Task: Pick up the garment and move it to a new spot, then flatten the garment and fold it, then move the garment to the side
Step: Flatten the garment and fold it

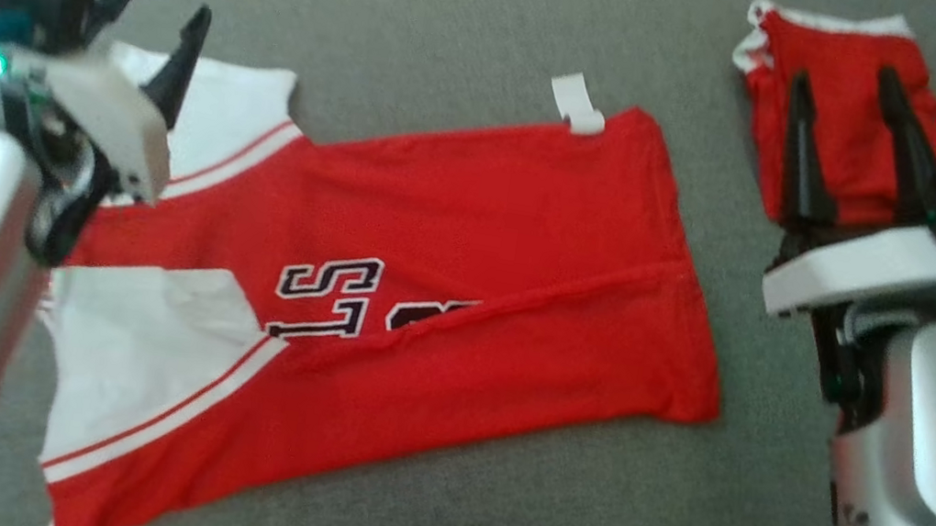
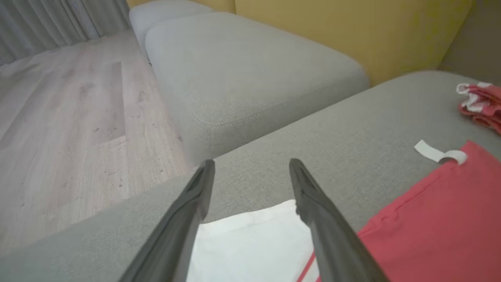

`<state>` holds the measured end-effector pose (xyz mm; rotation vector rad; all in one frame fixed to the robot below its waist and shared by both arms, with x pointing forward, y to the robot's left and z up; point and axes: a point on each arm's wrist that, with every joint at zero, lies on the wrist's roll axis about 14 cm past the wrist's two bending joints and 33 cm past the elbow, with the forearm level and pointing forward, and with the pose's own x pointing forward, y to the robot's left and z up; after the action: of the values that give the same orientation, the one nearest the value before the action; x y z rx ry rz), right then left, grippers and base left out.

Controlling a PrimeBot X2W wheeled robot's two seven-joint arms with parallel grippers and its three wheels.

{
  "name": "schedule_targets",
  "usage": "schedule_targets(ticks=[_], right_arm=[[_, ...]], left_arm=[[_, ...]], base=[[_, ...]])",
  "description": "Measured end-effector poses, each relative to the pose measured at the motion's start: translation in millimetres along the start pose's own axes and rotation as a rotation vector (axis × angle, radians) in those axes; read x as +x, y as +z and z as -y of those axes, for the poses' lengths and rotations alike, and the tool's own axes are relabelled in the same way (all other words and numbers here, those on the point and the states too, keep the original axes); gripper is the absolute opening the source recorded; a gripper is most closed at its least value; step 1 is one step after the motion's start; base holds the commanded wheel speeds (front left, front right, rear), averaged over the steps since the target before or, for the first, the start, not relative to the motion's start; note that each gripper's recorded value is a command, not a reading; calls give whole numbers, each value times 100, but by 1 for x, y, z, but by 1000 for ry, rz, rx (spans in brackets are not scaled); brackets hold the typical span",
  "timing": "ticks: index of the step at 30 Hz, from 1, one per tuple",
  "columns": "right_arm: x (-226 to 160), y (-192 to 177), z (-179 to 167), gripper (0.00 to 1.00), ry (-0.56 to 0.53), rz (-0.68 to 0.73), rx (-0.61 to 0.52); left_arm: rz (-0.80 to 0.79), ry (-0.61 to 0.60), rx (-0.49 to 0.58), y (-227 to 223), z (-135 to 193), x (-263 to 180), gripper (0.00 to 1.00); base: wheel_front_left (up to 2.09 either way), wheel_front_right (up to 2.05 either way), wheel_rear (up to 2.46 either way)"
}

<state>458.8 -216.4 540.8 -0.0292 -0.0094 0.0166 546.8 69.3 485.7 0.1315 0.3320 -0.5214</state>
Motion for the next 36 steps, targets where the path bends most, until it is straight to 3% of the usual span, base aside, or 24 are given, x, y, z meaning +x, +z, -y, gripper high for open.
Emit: schedule_targets(ticks=[4,12,18,27,34,35,36], right_arm=[[17,-10,-5,100,25,-15,-18],[34,-35,-2,100,35,-52,-38],[34,-46,2,100,25,-79,-44],[33,-43,2,100,23,-73,-38],[33,-42,1,100,26,-73,-38],[34,-43,1,100,27,-76,-38],[34,-45,1,100,29,-79,-38]], left_arm=[[-160,-42,28,-27,-8,28,100],[-446,41,98,-102,-59,56,100],[-507,42,97,-113,-62,69,100],[-601,50,61,-118,-62,55,100],[-619,41,-59,-121,-58,51,100],[-620,38,-73,-122,-57,51,91],[-622,34,-84,-123,-56,52,41]], base=[[0,0,0],[0,0,0],[0,0,0],[0,0,0],[0,0,0],[0,0,0],[0,0,0]])
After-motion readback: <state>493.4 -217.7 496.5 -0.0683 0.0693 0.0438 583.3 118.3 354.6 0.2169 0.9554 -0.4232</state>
